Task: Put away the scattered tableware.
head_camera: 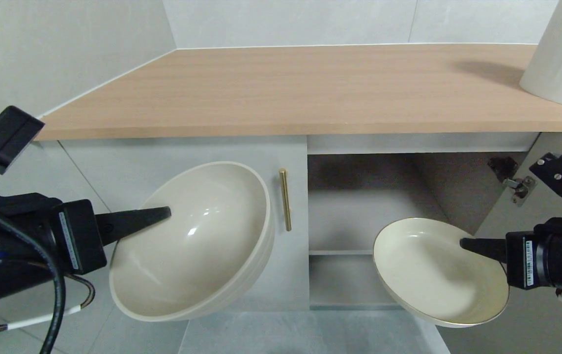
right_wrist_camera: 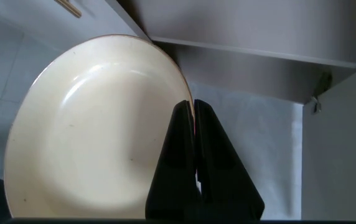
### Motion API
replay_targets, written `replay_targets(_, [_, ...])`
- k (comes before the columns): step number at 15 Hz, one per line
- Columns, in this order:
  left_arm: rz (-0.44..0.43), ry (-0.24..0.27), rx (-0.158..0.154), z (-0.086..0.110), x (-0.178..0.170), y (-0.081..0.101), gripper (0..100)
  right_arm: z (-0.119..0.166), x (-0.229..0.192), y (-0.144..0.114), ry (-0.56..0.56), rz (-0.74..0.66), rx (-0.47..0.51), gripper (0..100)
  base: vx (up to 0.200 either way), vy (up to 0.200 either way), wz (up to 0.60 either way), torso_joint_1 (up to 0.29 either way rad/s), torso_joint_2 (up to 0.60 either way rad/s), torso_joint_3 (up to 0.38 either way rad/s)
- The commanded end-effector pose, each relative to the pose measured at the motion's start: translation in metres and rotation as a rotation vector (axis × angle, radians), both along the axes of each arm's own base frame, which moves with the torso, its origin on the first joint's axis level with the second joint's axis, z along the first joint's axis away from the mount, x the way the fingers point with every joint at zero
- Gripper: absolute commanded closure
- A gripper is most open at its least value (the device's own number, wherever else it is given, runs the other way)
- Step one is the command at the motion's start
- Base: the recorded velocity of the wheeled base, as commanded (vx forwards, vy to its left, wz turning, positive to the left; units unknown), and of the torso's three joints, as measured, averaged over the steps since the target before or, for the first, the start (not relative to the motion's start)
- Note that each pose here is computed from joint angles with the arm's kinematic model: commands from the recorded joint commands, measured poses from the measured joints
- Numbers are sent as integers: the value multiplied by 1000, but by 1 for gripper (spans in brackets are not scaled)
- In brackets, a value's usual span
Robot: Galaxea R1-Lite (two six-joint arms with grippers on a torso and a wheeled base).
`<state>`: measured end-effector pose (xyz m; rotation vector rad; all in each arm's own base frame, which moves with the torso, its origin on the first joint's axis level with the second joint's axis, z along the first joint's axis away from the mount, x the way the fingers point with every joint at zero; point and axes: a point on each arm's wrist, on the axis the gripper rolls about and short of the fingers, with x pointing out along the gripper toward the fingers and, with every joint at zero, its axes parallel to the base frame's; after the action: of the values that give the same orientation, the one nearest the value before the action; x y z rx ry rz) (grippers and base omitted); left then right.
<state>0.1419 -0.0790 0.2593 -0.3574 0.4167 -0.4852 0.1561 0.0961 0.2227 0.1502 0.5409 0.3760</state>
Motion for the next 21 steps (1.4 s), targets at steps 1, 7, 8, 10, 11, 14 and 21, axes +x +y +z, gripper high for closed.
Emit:
replay_targets(1, [0, 0, -1, 0, 0, 0, 100, -3, 1, 1, 10, 0, -6, 100, 0, 0, 0, 0, 0, 0])
replay_targets(7, [-12, 4, -2, 0, 0, 0, 100, -55, 42, 30, 163, 49, -165, 100, 0, 0, 0, 0, 0, 0])
replay_targets(8, [-18, 5, -4, 0, 0, 0, 100, -67, 57, 39, 175, 42, -165, 100, 0, 0, 0, 0, 0, 0])
replay_targets(10, [-20, 9, -1, -2, 0, -1, 100, -95, 86, 52, 188, -13, -131, 100, 0, 0, 0, 0, 0, 0])
replay_targets(11, [-20, 10, 0, -2, 0, -1, 100, -98, 88, 53, 191, -18, -129, 100, 0, 0, 0, 0, 0, 0])
replay_targets(14, [-21, 10, -1, -2, 0, -1, 100, -133, 128, 59, 172, -136, -122, 100, 0, 0, 0, 0, 0, 0])
replay_targets(21, [-21, 13, 1, -3, 1, -1, 100, -183, 199, 60, 82, -362, -111, 100, 0, 0, 0, 0, 0, 0])
